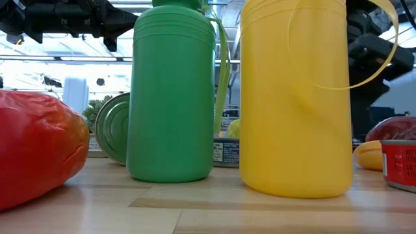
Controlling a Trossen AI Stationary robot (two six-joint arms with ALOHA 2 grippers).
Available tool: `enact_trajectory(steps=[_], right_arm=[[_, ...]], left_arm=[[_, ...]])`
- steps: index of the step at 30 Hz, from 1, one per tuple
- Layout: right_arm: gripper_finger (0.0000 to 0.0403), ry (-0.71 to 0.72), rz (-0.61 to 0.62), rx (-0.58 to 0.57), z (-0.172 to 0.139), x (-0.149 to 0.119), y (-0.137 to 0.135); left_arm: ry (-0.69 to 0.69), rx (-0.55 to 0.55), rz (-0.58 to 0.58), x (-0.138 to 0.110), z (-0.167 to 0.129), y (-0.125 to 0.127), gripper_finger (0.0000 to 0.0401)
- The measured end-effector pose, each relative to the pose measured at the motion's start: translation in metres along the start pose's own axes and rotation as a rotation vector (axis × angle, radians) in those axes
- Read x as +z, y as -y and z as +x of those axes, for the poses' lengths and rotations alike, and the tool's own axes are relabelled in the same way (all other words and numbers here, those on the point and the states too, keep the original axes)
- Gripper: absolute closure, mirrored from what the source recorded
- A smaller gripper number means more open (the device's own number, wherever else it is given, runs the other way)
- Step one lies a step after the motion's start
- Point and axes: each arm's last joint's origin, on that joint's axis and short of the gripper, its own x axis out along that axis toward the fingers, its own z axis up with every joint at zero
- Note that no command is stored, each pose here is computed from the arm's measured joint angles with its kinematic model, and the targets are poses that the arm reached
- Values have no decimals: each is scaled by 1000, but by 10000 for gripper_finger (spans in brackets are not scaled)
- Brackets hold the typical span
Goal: Pick & Place Food Item
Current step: Put the red pomegranate into the right transparent bin
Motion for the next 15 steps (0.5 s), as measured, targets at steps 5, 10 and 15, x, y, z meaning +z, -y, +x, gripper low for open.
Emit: enact_trajectory(steps=[5,10,15], right_arm=[[101,-40,4,-8,7,-4,2],[101,-38,4,-8,7,-3,1],[102,-33,4,-7,7,-3,1]], left_arm=[[0,0,0,0,0,0,400],[-7,1,-1,-1,0,0,400],[-7,1,-1,-1,0,0,400]])
